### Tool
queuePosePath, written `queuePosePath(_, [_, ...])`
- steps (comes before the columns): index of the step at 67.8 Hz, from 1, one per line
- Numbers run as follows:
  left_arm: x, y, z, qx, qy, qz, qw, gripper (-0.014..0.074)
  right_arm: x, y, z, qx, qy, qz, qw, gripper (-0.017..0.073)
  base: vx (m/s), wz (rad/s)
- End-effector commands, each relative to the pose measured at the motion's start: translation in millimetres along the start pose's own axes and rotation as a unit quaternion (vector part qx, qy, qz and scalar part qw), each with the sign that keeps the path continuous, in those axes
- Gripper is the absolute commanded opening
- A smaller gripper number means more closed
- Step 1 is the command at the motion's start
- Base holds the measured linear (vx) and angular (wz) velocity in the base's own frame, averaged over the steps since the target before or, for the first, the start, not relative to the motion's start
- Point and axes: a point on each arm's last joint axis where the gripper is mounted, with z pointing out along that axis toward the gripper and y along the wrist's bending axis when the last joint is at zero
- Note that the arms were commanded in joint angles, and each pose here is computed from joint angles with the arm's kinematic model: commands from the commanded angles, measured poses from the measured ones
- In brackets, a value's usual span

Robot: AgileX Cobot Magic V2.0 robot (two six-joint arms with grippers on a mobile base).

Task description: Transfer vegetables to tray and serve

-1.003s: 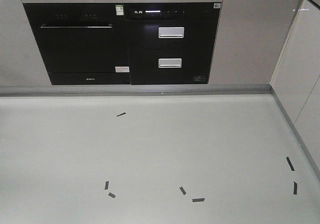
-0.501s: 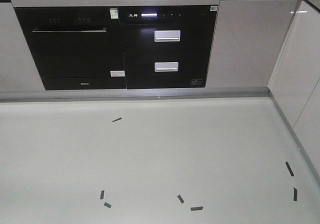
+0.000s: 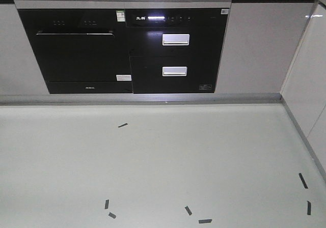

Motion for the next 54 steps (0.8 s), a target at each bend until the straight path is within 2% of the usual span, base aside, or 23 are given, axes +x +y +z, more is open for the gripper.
queuePosePath(1, [0.9,-1.0,0.4,0.01,-0.025,-0.003,1.0,-0.0006,-2.0,1.7,-0.2,-0.011,-0.029,-0.006,0.999,-0.0003,0.06,0.12])
queuePosePath(54, [0.9,-1.0,0.4,0.01,-0.025,-0.003,1.0,-0.0006,-1.9,1.7,-0.2,-0.011,-0.029,-0.006,1.0,-0.0003,0.08,0.05])
